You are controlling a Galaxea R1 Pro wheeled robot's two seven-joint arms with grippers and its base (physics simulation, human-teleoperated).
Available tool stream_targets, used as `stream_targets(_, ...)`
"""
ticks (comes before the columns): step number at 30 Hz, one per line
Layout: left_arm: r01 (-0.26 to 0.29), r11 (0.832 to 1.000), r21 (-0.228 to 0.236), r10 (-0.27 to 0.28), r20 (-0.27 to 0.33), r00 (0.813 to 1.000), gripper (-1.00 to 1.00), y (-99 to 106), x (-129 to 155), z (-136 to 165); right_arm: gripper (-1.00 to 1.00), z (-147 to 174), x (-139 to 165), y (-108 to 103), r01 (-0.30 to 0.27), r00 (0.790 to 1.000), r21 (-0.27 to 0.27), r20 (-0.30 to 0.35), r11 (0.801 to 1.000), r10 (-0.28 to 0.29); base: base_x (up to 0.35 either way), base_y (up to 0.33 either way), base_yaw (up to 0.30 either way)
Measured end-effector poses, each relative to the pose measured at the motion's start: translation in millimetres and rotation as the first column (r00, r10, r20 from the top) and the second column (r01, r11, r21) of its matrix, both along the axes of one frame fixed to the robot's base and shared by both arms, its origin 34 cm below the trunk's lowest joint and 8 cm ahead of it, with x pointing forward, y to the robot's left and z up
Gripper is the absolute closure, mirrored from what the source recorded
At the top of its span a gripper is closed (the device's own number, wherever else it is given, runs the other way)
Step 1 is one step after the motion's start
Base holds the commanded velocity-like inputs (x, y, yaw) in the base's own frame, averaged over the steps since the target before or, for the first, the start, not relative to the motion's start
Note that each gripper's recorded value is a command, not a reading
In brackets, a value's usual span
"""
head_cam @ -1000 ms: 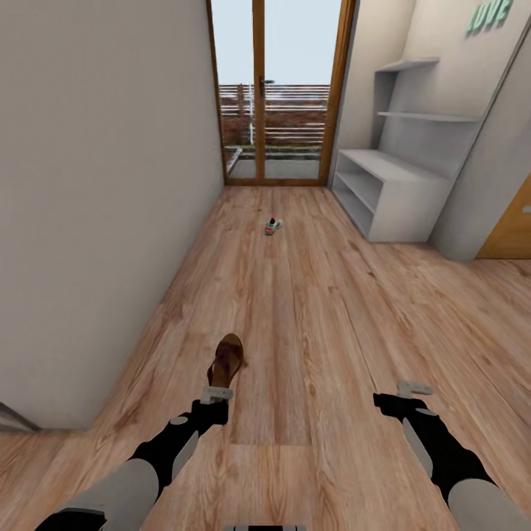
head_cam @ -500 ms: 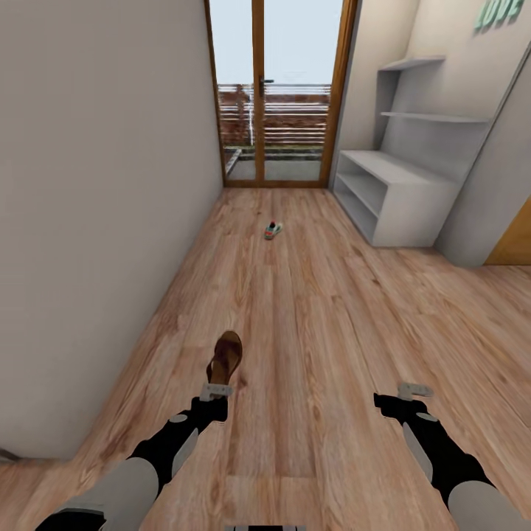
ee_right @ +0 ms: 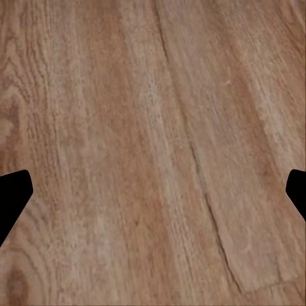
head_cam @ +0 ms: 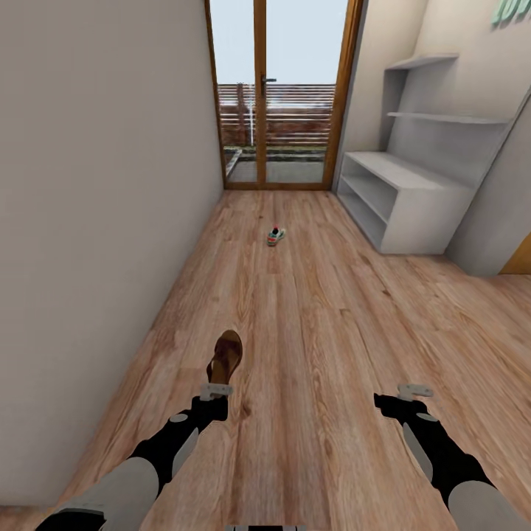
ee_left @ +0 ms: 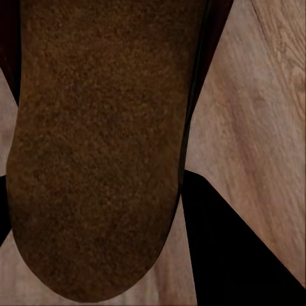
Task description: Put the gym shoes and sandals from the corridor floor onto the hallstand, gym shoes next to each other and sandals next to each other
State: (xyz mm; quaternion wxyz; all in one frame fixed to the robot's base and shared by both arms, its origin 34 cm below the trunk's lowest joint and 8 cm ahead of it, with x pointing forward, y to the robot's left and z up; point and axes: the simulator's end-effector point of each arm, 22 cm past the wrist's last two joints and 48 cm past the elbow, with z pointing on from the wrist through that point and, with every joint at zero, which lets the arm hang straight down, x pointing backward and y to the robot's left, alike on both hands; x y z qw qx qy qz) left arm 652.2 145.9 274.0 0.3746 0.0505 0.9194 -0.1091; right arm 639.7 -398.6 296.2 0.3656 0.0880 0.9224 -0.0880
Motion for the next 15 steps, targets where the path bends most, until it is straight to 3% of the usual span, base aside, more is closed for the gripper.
stream_targets(6, 0.002, 1.000, 0.000, -0.002, 0.018, 1.000, 1.00, -0.6, 2.4, 2.6, -1.00, -0.5, -0.3, 0.8, -0.001, 1.000, 0.000, -0.001, 1.000, 0.001, 0.345, -0.002, 0.000)
stream_targets(15, 0.005, 1.000, 0.001, -0.005, 0.022, 1.000, 1.00, -1.1, 2.9, 3.1, -1.00, -3.0, -2.2, 1.8, -0.001, 1.000, 0.002, -0.007, 1.000, 0.001, 0.341, -0.108, 0.000)
